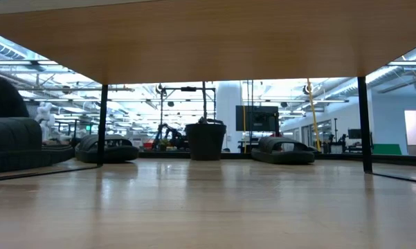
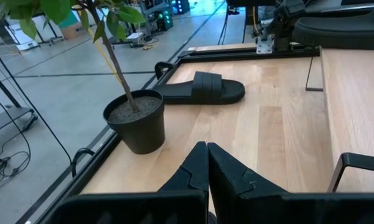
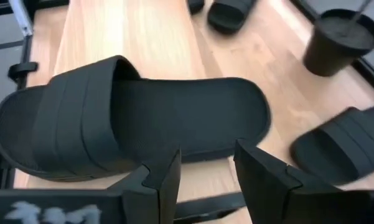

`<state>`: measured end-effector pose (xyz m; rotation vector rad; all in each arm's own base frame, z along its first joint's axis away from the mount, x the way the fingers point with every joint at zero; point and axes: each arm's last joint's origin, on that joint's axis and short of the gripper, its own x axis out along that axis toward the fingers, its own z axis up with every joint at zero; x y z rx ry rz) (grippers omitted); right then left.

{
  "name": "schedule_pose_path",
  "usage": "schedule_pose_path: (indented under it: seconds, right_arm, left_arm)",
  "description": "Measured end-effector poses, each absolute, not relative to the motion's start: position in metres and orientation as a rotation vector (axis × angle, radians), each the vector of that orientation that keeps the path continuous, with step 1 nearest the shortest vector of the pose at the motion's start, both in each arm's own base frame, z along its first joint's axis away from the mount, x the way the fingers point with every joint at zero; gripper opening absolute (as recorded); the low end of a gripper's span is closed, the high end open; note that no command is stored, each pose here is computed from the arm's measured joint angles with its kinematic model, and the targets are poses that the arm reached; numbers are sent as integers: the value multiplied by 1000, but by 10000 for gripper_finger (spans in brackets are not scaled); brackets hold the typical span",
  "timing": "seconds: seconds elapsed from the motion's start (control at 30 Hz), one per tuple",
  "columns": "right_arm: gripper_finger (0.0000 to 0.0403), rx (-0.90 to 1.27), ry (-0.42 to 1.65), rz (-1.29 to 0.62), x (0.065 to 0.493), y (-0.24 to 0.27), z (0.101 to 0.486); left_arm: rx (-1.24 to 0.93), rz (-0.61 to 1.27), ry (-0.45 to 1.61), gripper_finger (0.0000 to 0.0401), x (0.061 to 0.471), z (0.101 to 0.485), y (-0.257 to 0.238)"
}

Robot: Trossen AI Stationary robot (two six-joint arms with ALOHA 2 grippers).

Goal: Pick and place slides into the shelf
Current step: Adjust the shelf

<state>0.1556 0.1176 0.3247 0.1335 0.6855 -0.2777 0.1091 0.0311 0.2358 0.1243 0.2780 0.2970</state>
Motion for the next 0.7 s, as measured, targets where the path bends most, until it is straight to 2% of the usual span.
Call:
schedule_pose_path:
  seconds: [0.23,0.43,0.57,0.7]
  right_arm:
    - [139,161,680,-360,136,121,319]
    - [139,251,588,-426,118,126,284]
    - [139,342,505,-387,111,129,262]
    - [139,366,424,-361,105,125,259]
  left_arm:
    - [128,302,311,5,114,233,33]
    - [130,300,322,5,116,232,33]
    - [131,300,321,5,116,232,33]
    - [143,306,320,5,116,232,34]
